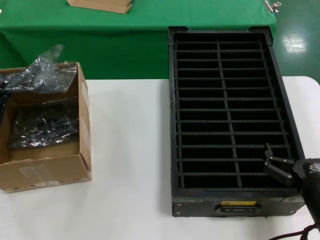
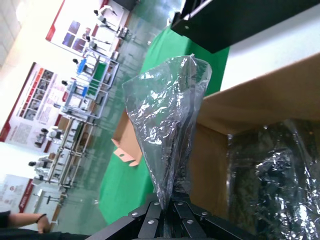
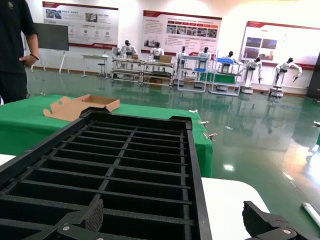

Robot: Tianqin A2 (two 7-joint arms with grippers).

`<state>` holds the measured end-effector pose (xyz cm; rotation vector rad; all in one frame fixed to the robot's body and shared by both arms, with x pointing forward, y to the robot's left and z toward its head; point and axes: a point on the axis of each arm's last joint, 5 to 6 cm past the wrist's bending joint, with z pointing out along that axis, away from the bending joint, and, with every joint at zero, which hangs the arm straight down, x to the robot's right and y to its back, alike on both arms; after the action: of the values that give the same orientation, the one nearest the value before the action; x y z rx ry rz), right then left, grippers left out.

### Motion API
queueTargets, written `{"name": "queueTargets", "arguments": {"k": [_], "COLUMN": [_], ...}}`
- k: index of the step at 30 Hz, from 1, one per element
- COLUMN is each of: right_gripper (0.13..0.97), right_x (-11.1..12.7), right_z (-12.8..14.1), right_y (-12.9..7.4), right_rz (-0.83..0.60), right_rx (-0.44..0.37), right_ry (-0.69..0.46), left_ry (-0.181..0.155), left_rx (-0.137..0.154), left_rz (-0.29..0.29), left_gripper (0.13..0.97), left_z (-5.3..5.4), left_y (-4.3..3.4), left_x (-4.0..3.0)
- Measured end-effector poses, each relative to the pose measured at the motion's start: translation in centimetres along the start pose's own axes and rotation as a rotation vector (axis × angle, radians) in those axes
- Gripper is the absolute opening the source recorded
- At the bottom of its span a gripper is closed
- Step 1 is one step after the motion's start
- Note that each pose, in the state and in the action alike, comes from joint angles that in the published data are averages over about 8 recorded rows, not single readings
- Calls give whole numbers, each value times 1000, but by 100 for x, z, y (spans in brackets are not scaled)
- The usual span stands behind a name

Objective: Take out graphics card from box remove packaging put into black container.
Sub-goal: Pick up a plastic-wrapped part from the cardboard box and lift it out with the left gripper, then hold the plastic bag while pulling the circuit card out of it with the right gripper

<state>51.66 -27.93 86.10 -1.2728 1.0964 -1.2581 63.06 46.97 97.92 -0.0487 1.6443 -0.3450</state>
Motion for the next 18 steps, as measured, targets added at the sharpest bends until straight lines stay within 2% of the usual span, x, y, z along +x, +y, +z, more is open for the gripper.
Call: {"name": "queueTargets", "arguments": {"k": [5,9,18], "right_gripper": [966,966,966], "right_x": [0,0,-22], "right_z": [0,0,19], "right_y": [0,0,-68], "right_rz": [0,0,-24], "right_rx": [0,0,15], "right_ry": [0,0,-10], "left_ry": [-13,-11,6], "left_rx": [32,67,135], "left_rz": [-6,-10,-3], "left_gripper": [144,143,143], "left_z": [-159,-270,-416], "left_y": [-4,-11,-15], "left_x": [-84,-127,-132]}}
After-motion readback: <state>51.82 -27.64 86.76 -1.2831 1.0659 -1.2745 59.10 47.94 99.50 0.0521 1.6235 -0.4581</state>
